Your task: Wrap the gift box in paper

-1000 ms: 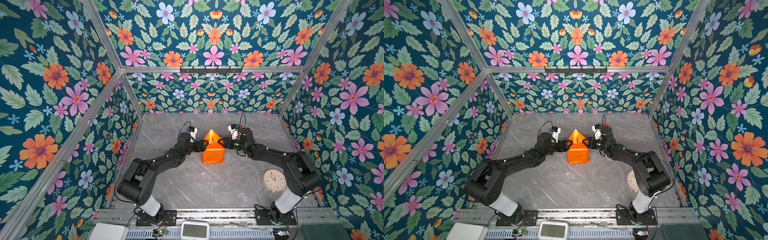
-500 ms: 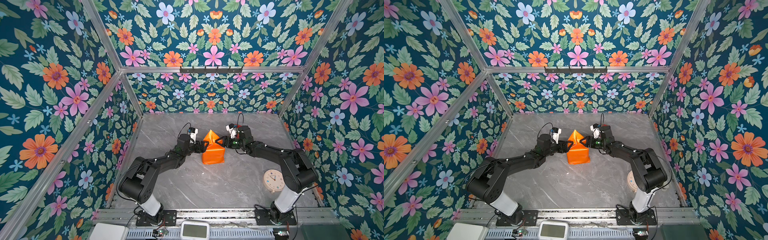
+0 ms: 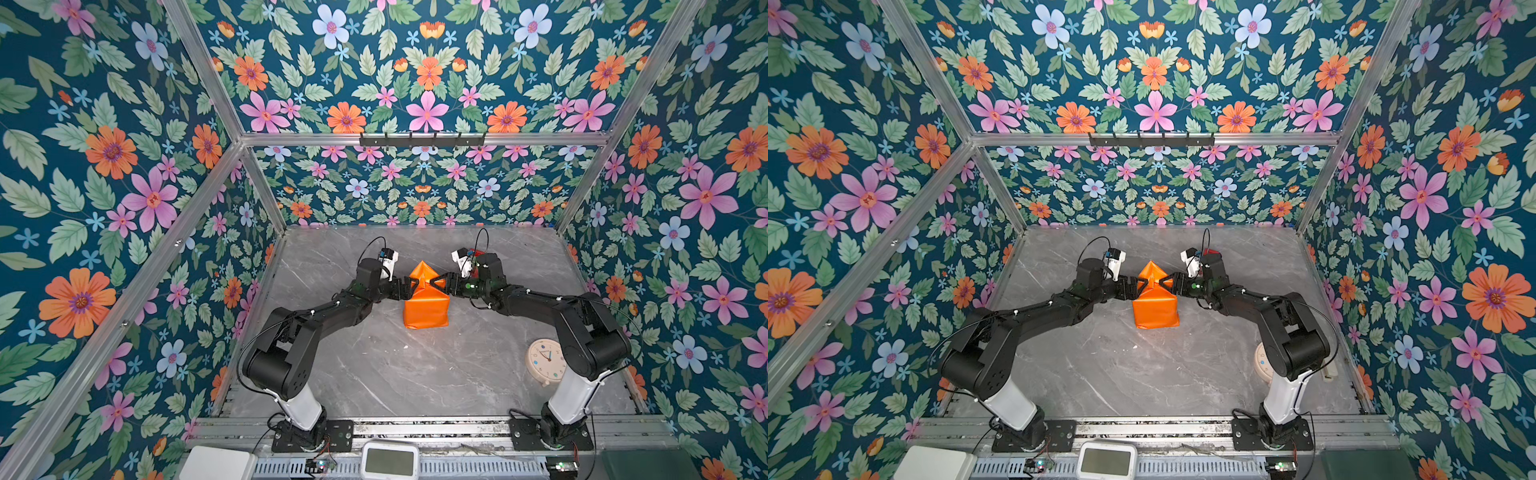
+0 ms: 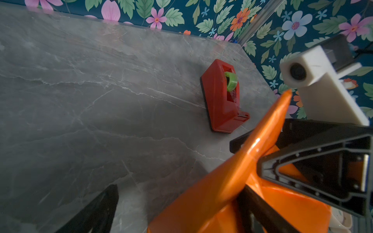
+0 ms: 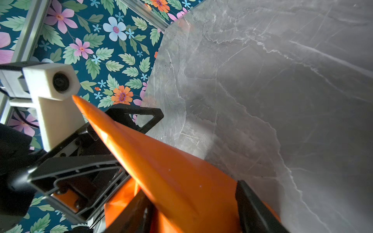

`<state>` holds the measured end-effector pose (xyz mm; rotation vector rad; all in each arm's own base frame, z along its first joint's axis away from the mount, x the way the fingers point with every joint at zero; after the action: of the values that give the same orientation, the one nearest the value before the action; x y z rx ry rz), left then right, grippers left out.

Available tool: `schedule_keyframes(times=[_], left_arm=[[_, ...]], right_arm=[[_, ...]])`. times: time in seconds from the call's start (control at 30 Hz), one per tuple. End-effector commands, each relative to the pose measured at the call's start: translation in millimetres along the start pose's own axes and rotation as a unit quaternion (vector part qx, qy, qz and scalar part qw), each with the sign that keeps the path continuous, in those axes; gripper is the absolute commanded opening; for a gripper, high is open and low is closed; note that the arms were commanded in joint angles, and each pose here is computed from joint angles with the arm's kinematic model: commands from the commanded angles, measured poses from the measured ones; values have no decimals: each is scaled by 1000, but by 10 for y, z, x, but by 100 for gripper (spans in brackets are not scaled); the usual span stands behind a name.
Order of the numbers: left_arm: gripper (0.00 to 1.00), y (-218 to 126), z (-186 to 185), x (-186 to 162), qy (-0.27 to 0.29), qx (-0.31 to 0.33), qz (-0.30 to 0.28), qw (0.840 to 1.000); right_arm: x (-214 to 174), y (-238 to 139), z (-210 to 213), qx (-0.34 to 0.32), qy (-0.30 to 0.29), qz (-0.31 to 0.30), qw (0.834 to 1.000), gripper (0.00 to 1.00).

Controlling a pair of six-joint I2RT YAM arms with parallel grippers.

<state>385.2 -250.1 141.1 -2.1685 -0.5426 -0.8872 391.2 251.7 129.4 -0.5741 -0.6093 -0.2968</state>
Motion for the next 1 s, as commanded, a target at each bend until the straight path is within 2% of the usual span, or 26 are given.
schedule_keyframes(times=[0.0, 0.17, 0.57, 0.97], left_arm=[[95, 34, 24, -79, 20, -3, 30, 999], [92, 67, 31, -32, 43, -27, 46, 998], [62, 121, -237, 112, 122, -147, 48, 980], [56, 157, -438, 193, 166, -214, 58, 961]], right_arm=[[-233, 1, -107, -19, 15, 42, 999, 62], [-219, -1, -84, -16, 4, 45, 999, 61], [-212, 0, -50, -9, -8, 51, 999, 58], [-193, 5, -37, -5, -11, 53, 999, 55]])
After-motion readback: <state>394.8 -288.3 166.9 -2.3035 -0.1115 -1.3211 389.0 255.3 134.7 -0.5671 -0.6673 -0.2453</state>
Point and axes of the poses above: each gripper's point midway between its finger pads, its own y axis out along the fingers, its own z axis along the line the jaws close on, x = y × z, the point moved 2 cm from there along -y, back along the fingers, and after that the axes turned 6 degrees about -y, right-handed, at the moved point
